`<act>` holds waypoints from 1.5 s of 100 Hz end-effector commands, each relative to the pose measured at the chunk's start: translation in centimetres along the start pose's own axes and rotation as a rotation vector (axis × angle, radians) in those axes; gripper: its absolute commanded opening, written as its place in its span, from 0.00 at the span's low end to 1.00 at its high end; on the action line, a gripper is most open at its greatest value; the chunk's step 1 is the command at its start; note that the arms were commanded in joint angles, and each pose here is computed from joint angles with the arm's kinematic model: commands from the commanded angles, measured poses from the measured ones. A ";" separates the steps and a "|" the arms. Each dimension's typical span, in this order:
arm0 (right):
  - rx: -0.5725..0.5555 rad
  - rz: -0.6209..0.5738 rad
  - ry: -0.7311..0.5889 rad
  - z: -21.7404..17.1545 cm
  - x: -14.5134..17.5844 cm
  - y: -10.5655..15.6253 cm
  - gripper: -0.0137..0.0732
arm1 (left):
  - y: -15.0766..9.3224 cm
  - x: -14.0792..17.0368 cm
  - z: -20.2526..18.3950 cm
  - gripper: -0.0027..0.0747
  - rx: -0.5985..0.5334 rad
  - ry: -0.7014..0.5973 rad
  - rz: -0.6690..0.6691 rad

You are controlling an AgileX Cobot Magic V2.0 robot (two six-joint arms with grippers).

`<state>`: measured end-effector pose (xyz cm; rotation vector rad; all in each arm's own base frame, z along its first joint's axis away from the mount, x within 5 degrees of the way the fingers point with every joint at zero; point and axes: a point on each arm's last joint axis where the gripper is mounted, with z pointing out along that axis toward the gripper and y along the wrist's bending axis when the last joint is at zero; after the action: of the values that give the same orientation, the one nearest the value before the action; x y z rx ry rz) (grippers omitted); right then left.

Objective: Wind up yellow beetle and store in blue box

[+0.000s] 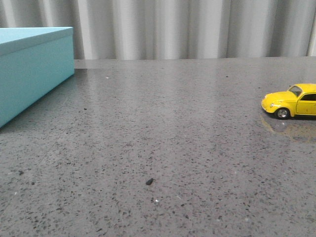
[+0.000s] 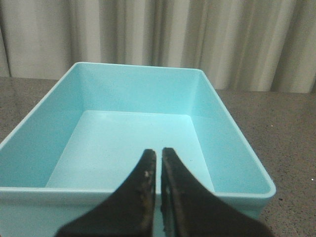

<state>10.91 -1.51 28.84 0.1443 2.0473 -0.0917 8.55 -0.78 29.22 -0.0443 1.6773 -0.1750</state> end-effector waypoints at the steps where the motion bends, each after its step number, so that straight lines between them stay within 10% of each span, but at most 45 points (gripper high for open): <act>1: -0.039 -0.014 -0.018 0.1 -3.0 0.6 0.09 | -0.2 -1.7 0.1 0.01 0.005 -0.085 -0.007; 70: -0.230 -0.095 0.540 10.5 -12.3 8.1 0.09 | -0.2 -1.7 0.1 0.01 0.005 -0.076 -0.005; 150: -0.186 -0.120 0.638 14.1 -11.0 8.5 0.09 | -0.2 -1.7 0.1 0.01 0.005 -0.080 -0.005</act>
<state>29.54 4.56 30.22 -0.0782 2.7726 0.0933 8.64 -0.80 29.10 -0.0434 1.6981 -0.1753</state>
